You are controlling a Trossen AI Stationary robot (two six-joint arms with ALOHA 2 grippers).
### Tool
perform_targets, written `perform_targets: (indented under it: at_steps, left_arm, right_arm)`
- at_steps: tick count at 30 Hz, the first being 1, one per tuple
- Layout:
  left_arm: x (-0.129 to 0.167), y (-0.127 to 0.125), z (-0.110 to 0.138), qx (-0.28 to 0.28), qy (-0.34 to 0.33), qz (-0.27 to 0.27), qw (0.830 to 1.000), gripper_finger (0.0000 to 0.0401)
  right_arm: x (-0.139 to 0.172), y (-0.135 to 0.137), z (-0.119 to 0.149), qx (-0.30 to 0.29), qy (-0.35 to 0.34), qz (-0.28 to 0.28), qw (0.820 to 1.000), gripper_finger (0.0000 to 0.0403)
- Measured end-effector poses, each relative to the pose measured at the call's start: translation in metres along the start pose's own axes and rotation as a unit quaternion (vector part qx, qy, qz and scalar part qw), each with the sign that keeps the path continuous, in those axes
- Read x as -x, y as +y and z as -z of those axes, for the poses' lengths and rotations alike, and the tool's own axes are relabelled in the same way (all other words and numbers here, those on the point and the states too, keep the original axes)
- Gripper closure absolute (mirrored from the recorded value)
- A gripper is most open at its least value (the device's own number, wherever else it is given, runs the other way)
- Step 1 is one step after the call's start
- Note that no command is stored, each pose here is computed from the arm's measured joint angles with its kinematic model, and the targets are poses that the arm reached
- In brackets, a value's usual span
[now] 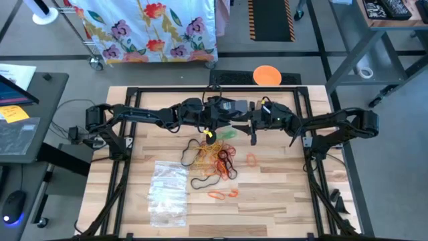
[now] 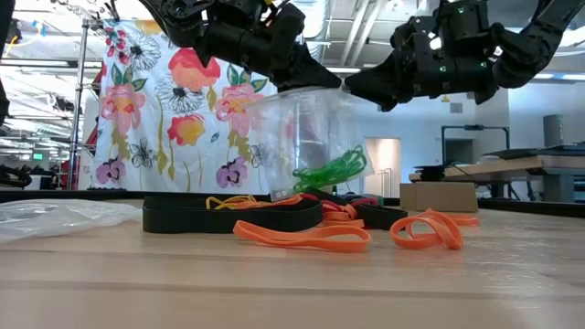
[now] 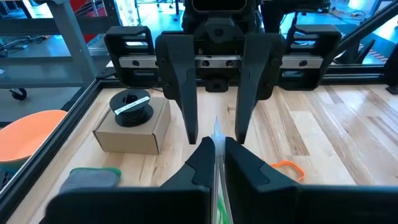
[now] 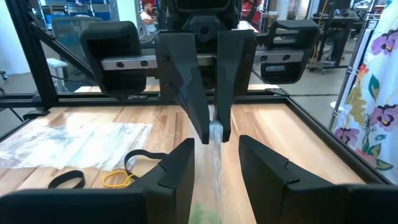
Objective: Sort rubber bands
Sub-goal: Close the transparent zip bag containing the green rubber bands
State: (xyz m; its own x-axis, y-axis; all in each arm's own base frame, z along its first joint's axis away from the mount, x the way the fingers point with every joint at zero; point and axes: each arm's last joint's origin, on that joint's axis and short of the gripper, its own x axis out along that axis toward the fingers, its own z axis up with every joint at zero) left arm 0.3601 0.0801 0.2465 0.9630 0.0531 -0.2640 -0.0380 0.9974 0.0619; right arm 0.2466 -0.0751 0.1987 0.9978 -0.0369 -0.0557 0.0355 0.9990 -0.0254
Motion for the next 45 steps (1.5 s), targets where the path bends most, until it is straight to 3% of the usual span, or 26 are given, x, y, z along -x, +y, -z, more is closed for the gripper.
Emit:
perform_targets:
  at_steps: [34,41,45]
  left_arm:
    - [0.0,0.0001,0.0002,0.004,0.001,-0.001,1.0,0.039]
    - [0.0,0.0002,0.0005,0.006,0.003,-0.002,1.0,0.039]
    - [0.0,0.0003,0.0006,0.006,0.003,-0.002,1.0,0.039]
  right_arm:
    - [-0.0015,0.0045,-0.0025,0.009,-0.01,0.005,1.0,0.035]
    - [-0.005,0.0043,-0.0069,0.017,-0.008,0.005,1.0,0.0395]
    - [-0.0051,0.0038,-0.0066,0.019,-0.005,0.006,1.0,0.0397]
